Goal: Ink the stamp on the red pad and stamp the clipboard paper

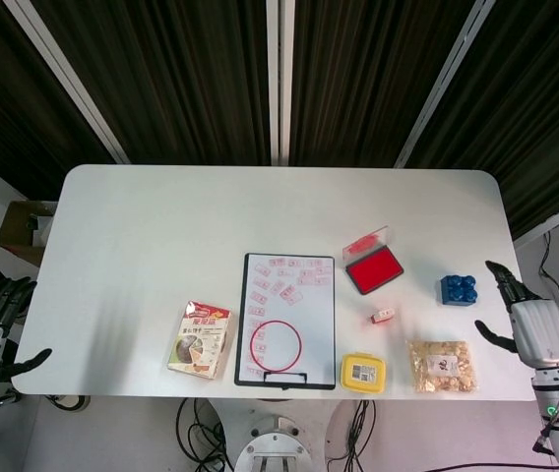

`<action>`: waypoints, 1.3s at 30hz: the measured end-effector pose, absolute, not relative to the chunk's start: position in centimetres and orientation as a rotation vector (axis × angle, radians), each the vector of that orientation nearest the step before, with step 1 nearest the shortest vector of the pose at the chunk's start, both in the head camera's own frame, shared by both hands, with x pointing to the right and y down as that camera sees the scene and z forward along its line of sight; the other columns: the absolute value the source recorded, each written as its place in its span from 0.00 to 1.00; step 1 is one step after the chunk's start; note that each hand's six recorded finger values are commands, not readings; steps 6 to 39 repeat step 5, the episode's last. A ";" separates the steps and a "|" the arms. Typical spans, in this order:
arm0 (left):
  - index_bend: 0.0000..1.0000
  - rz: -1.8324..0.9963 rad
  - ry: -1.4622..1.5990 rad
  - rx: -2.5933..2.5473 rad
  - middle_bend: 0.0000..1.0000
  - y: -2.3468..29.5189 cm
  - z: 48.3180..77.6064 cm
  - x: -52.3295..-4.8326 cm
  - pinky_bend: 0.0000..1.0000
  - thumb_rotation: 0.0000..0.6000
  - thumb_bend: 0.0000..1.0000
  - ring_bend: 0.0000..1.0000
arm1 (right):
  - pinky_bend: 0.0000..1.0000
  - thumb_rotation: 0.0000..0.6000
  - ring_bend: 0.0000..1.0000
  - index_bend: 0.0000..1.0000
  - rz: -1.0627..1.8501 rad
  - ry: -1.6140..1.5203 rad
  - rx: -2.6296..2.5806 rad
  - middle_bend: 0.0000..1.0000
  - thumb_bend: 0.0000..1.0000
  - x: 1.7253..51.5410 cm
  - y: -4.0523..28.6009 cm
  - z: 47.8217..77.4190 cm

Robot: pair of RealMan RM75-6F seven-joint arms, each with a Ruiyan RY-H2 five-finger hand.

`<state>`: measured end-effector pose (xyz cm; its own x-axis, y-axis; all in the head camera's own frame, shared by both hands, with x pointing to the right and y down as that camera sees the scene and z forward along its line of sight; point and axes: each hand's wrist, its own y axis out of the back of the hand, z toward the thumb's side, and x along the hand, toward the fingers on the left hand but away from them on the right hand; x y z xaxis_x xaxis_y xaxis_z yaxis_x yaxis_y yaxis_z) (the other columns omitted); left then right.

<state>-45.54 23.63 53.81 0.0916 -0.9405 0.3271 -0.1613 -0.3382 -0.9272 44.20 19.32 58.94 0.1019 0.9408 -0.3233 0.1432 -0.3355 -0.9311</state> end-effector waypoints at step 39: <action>0.10 -1.324 1.110 -1.619 0.09 23.6 53.8 -45.6 0.16 1.00 0.00 0.07 | 0.00 1.00 0.00 0.00 1.428 -1.161 -1.588 0.00 0.03 47.1 20.7 58.6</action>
